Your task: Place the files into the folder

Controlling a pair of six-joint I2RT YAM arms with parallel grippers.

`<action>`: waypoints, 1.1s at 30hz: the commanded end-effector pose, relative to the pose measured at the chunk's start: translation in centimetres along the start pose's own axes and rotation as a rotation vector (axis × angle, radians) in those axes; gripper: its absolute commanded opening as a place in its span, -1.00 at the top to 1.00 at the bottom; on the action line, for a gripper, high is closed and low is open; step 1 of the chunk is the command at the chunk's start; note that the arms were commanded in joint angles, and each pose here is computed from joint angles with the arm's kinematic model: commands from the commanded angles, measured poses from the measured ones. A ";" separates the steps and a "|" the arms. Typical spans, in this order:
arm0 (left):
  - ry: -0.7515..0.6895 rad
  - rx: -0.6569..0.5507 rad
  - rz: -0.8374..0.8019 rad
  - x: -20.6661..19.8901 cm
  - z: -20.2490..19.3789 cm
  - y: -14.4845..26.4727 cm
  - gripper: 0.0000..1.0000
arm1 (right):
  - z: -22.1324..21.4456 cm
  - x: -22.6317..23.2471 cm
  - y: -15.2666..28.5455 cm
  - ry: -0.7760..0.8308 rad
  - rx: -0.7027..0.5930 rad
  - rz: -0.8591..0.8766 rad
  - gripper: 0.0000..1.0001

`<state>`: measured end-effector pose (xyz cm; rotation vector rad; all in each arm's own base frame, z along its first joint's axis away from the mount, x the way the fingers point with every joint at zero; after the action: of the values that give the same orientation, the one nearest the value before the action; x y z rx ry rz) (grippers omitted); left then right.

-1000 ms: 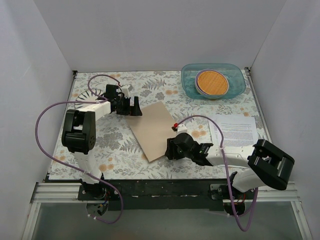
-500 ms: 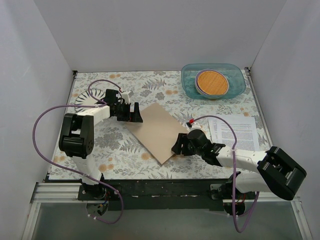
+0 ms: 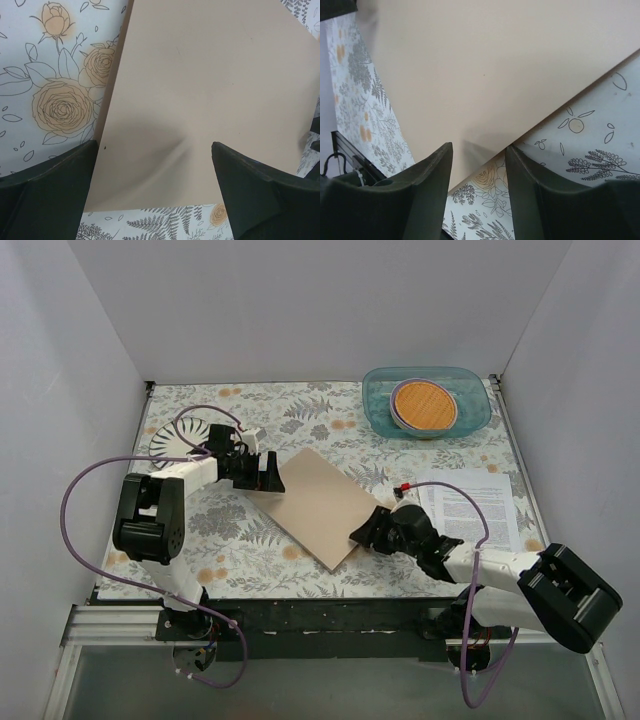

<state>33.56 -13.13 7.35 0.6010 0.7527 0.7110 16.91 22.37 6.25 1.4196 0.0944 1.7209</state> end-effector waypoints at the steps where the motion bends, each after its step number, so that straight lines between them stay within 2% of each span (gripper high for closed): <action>1: -0.025 -0.020 -0.069 -2.3 0.3 1.3 -0.92 | 1.8 3.8 0.6 -0.087 -0.072 0.190 -0.05; 7: -0.032 -0.019 -0.078 -2.7 0.4 1.4 -0.92 | 2.5 5.1 1.2 -0.109 -0.086 0.269 0.20; 12: -0.036 -0.013 -0.094 -3.2 0.2 1.2 -0.92 | 2.9 6.0 1.4 -0.097 -0.098 0.309 0.63; 15: -0.043 -0.006 -0.121 -3.9 0.1 1.0 -0.93 | 3.0 6.8 1.6 -0.063 -0.099 0.357 0.80; 20: -0.088 0.028 -0.186 -6.2 -0.3 0.6 -0.90 | 3.7 8.4 1.4 0.015 -0.096 0.364 0.88; 21: -0.095 0.028 -0.198 -6.5 -0.2 0.6 -0.90 | 3.8 8.3 1.3 0.027 -0.096 0.353 0.97; 25: -0.114 0.015 -0.210 -7.3 1.1 1.1 -0.90 | 4.6 8.6 1.4 0.129 -0.117 0.280 0.97; 26: -0.124 -0.003 -0.203 -7.4 2.4 1.7 -0.92 | 5.9 9.2 1.6 0.189 -0.183 0.252 0.97; 29: -0.124 -0.063 -0.174 -7.5 5.7 3.8 -0.96 | 7.2 8.6 2.7 0.309 -0.262 0.124 0.97; 33: -0.086 -0.291 -0.127 -6.7 14.8 10.8 -0.96 | 9.3 11.3 5.4 0.446 -0.379 0.087 0.97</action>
<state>36.27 -14.35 13.44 0.5919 0.6557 0.7195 20.54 22.11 13.95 1.0647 0.0352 1.8849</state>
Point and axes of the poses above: each gripper's point midway between its finger pads, its own y axis back along the fingers, its own x axis along the line the jaws close on, z = x × y, the point moved 4 cm from there along y, back along the fingers, and after that the axes turned 10 degrees about -y, right-handed, at the moved point
